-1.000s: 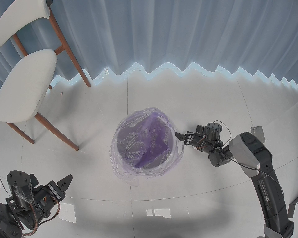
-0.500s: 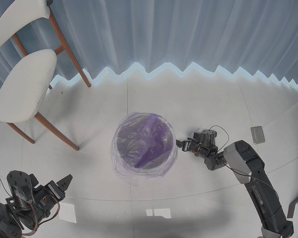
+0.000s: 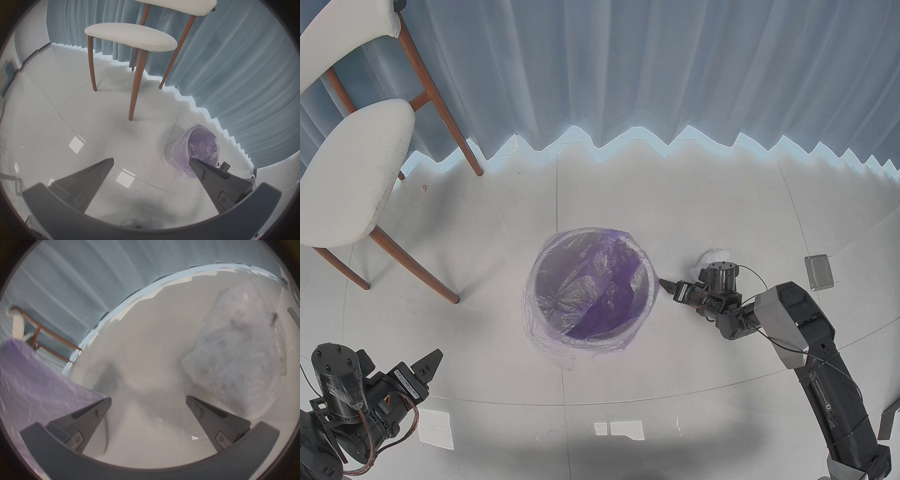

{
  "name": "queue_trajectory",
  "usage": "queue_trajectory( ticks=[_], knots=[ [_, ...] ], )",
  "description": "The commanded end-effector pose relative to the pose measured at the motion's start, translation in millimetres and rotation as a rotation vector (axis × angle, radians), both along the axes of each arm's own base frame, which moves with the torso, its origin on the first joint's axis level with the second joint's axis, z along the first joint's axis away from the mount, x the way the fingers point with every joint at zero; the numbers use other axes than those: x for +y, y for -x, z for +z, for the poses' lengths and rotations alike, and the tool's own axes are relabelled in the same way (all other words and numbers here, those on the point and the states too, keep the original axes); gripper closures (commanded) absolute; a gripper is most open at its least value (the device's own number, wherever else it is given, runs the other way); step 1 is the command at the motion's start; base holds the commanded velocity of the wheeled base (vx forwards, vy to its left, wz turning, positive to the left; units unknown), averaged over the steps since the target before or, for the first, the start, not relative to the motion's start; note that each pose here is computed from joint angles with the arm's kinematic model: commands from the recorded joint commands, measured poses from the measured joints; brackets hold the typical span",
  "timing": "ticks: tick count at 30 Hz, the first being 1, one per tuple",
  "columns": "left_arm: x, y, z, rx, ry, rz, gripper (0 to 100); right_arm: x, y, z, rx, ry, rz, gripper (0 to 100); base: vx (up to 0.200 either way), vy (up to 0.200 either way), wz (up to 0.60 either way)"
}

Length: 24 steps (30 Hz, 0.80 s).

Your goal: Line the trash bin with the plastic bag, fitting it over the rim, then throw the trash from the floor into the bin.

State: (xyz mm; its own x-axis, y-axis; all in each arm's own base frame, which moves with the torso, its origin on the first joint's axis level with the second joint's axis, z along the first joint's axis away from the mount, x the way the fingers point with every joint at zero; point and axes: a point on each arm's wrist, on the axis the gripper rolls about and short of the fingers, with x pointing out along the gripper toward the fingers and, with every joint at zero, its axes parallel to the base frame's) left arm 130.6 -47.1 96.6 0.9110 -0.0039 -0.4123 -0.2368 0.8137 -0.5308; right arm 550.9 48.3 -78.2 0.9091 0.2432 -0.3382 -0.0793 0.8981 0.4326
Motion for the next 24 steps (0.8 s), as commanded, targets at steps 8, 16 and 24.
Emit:
queue_trajectory(
  ticks=[8,16,24],
  knots=[
    [5,7,5,-0.051,0.034,0.014,0,-9,44,183,-0.132,-0.262,-0.052,0,0.000,0.000,0.00],
    [4,6,16,-0.142,0.082,-0.016,0,-12,144,174,0.017,-0.253,-0.021,0,0.000,0.000,0.00],
    [10,-25,46,-0.290,0.038,-0.225,0,-10,246,183,-0.037,-0.259,0.018,0,0.000,0.000,0.00]
  ],
)
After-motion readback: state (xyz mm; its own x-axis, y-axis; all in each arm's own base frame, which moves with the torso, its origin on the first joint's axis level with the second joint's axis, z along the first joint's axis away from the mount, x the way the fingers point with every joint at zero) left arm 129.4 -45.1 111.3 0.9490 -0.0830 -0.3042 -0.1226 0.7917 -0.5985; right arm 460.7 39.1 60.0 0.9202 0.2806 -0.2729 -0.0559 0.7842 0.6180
